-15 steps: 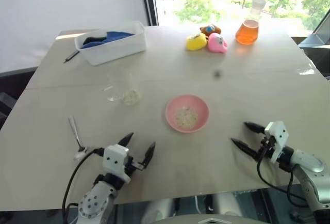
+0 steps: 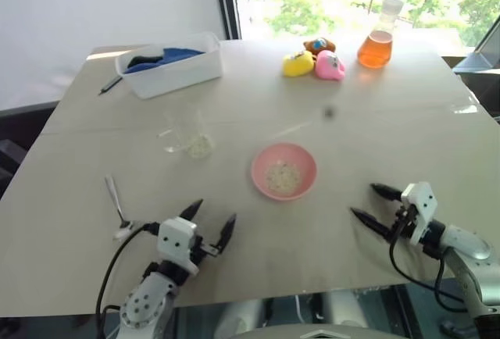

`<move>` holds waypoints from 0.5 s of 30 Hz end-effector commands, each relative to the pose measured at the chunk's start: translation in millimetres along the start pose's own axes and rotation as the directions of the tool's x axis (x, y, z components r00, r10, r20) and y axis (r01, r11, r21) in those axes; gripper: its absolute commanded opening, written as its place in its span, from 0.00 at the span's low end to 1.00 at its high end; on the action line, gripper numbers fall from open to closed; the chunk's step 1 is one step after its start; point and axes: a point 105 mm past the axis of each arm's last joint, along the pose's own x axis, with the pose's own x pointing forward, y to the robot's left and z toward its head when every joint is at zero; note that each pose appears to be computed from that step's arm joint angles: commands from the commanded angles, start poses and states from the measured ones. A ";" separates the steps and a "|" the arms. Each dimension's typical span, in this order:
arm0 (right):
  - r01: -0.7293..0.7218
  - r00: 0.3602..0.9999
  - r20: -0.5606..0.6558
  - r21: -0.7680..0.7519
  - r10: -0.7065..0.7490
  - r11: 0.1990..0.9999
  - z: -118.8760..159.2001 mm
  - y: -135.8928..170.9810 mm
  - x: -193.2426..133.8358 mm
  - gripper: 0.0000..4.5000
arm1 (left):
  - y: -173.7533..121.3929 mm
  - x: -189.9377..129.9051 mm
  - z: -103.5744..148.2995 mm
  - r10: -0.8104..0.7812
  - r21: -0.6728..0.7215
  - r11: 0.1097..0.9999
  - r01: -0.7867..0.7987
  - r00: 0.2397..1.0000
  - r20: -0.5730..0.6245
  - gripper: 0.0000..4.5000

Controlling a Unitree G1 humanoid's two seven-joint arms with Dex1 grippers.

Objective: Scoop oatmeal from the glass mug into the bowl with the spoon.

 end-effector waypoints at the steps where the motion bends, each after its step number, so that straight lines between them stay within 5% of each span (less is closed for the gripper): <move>1: 0.028 1.000 -0.011 0.005 -0.028 1.000 -2.4 -5.7 -2.7 0.99 | 1.3 -2.8 -8.9 0.011 -0.006 1.000 -0.011 0.999 -0.035 1.00; 11: 0.018 1.000 -0.008 -0.011 -0.018 1.000 1.5 -9.7 -0.6 0.99 | 2.7 -1.4 -6.3 0.027 -0.008 1.000 -0.027 0.999 -0.024 1.00; 15: -0.039 0.999 -0.027 -0.064 0.038 0.997 10.8 -13.0 -13.7 0.99 | 13.6 -5.6 12.4 0.085 -0.001 0.996 -0.085 0.996 0.005 1.00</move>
